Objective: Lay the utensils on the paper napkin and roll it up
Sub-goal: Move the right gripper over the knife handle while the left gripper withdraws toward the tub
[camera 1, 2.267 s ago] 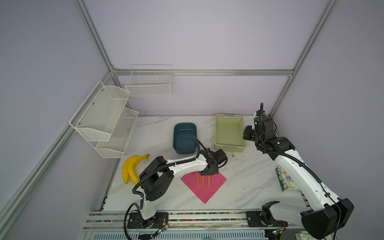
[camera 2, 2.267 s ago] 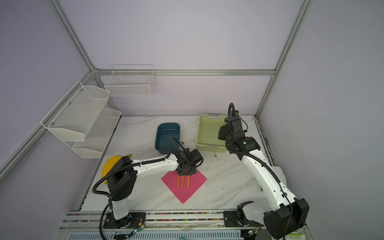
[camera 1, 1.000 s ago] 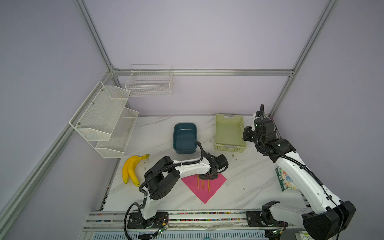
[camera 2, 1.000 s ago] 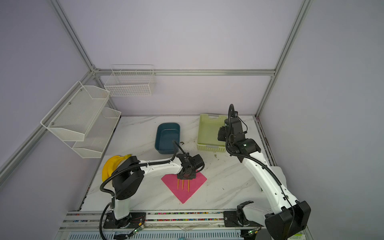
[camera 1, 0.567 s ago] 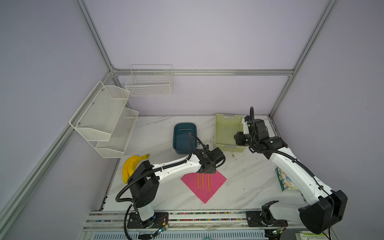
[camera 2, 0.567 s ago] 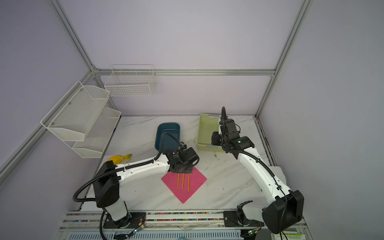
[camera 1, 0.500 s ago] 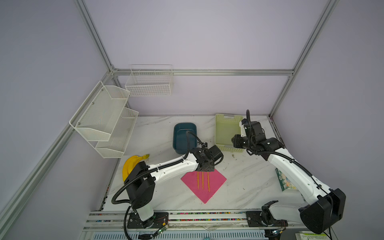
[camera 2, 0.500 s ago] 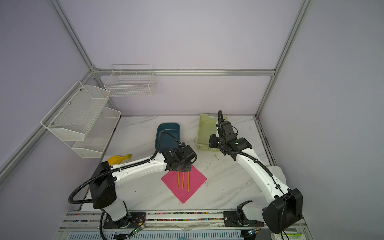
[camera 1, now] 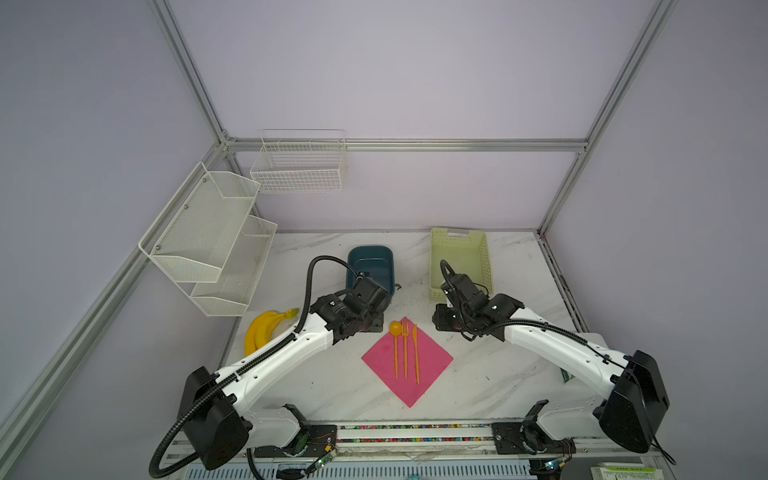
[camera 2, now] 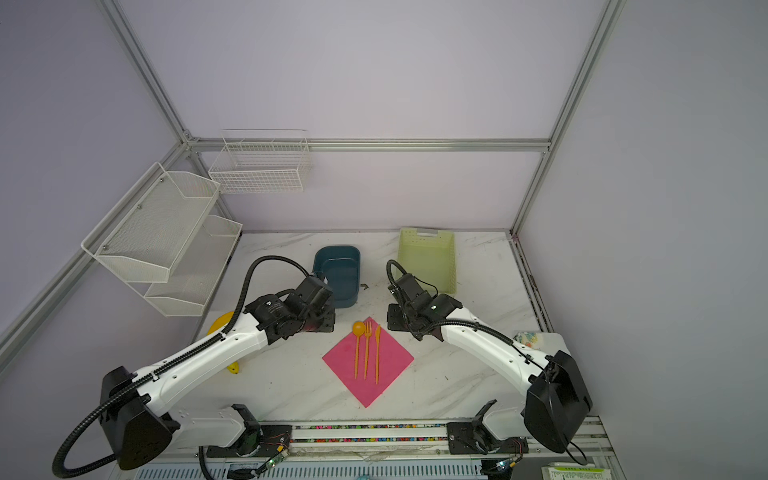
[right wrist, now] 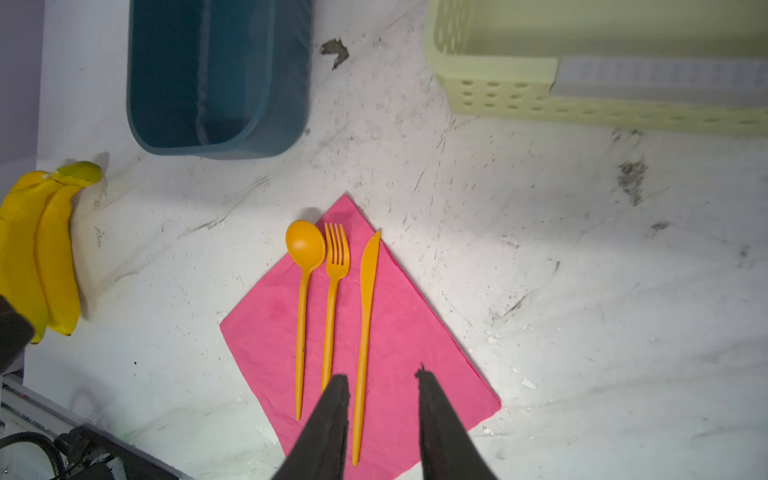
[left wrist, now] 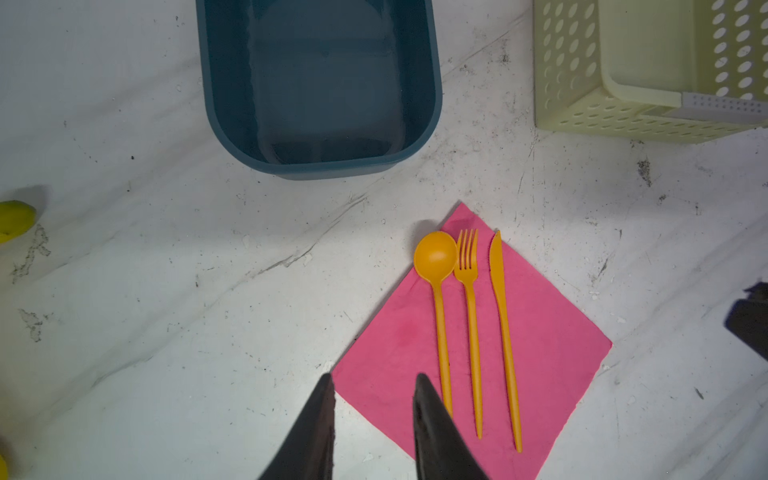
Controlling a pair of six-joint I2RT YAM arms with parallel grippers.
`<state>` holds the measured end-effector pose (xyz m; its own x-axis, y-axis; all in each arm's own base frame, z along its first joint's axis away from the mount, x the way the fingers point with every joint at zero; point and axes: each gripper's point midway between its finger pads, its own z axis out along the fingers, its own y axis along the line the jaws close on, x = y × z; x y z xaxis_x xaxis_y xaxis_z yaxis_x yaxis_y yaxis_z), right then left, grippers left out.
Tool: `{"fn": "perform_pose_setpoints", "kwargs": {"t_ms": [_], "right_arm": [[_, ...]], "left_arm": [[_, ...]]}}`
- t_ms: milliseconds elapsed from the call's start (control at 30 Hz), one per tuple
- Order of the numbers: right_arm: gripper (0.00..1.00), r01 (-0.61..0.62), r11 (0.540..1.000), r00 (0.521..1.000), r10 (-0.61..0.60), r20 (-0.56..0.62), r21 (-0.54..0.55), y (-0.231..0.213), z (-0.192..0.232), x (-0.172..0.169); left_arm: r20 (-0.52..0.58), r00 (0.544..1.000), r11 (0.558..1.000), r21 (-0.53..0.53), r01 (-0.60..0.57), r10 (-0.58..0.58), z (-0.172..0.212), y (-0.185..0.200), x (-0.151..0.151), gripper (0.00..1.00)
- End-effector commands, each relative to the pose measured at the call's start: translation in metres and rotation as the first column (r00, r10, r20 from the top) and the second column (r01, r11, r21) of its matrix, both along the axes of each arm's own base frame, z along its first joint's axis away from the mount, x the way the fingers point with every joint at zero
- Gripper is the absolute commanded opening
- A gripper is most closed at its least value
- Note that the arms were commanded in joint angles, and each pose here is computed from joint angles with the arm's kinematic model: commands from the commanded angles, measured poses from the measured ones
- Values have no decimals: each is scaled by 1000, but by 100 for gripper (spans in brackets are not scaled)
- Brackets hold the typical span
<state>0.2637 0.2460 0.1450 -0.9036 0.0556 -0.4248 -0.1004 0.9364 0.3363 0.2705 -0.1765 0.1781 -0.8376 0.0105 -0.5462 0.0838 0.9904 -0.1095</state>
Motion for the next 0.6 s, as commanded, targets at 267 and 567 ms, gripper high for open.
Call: {"fn": "perform_pose_setpoints", "kwargs": {"t_ms": [267,567], "right_arm": [[32,-35,994,997,28,-67,-102,32,-29,-13],[30,-5,991,992,-13,-126,-136,35,-47,-26]], "left_arm": [[65,985,984,86,155,-161,5,6,17,32],[152,959,962,174,211,-238,22,12,35,32]]}}
